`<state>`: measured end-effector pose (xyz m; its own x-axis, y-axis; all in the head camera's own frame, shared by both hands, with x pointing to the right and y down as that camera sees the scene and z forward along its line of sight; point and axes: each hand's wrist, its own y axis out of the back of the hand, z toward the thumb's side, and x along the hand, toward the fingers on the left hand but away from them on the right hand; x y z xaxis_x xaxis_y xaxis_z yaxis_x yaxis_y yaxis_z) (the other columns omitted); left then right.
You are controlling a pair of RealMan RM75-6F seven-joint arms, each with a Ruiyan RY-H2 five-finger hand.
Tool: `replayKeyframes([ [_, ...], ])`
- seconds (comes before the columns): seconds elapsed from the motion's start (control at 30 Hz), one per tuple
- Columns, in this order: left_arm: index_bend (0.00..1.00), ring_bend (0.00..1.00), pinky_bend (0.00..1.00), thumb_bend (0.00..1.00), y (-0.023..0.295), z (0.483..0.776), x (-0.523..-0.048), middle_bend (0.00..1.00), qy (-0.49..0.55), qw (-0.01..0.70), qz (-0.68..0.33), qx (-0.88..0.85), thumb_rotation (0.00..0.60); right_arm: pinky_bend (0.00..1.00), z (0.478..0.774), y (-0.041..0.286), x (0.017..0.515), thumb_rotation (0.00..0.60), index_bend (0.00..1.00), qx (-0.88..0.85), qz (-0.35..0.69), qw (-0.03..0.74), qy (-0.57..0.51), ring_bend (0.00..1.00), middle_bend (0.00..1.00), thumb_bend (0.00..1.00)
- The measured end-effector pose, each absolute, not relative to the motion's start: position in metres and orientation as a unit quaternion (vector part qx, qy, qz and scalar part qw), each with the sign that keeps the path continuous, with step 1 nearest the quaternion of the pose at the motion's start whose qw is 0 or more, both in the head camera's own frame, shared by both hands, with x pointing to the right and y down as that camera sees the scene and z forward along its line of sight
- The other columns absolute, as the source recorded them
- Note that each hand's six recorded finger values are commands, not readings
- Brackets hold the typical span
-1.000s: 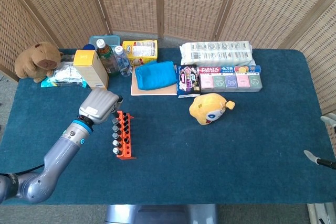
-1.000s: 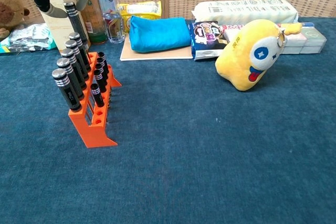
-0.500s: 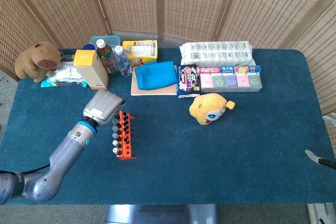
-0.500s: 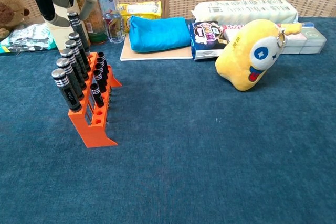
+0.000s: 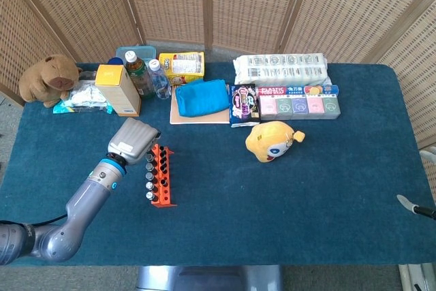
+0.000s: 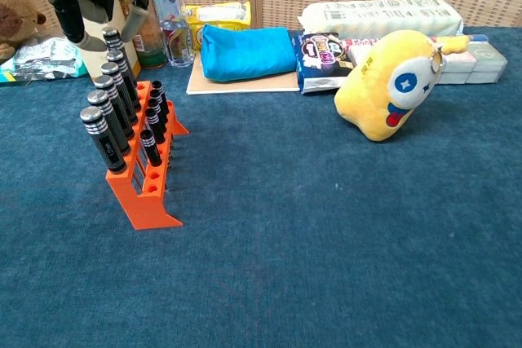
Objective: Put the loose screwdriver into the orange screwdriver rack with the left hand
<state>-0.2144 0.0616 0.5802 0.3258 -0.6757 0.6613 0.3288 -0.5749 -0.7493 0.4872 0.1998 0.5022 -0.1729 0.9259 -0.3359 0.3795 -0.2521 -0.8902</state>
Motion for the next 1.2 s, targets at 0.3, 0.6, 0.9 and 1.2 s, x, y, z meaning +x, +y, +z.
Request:
replayKeyframes([
  [0.3, 0.56, 1.0, 1.0, 0.34, 0.0625, 0.5855, -0.2108, 1.0, 0.122, 0.445, -0.569, -0.681, 0.6, 0.19, 0.5014, 0.2001, 0.4868, 0.6, 0.17, -0.589, 0.527, 0.258, -0.555, 0.08, 0.11, 0.05],
  [0.6, 0.56, 1.0, 1.0, 0.34, 0.0613, 0.582, -0.2118, 1.0, 0.124, 0.451, -0.572, -0.673, 0.6, 0.19, 0.5011, 0.2002, 0.4867, 0.6, 0.18, -0.591, 0.527, 0.258, -0.554, 0.08, 0.11, 0.05],
  [0.9, 0.56, 1.0, 1.0, 0.34, 0.0625, 0.5834, -0.2139, 1.0, 0.114, 0.45, -0.584, -0.667, 0.6, 0.2, 0.5005, 0.2004, 0.4865, 0.6, 0.17, -0.59, 0.527, 0.259, -0.554, 0.08, 0.11, 0.05],
  [1.2, 0.43, 1.0, 1.0, 0.33, 0.0628, 0.5836, -0.214, 1.0, 0.112, 0.449, -0.59, -0.662, 0.6, 0.2, 0.5004, 0.2003, 0.487, 0.6, 0.18, -0.59, 0.527, 0.259, -0.555, 0.08, 0.11, 0.05],
])
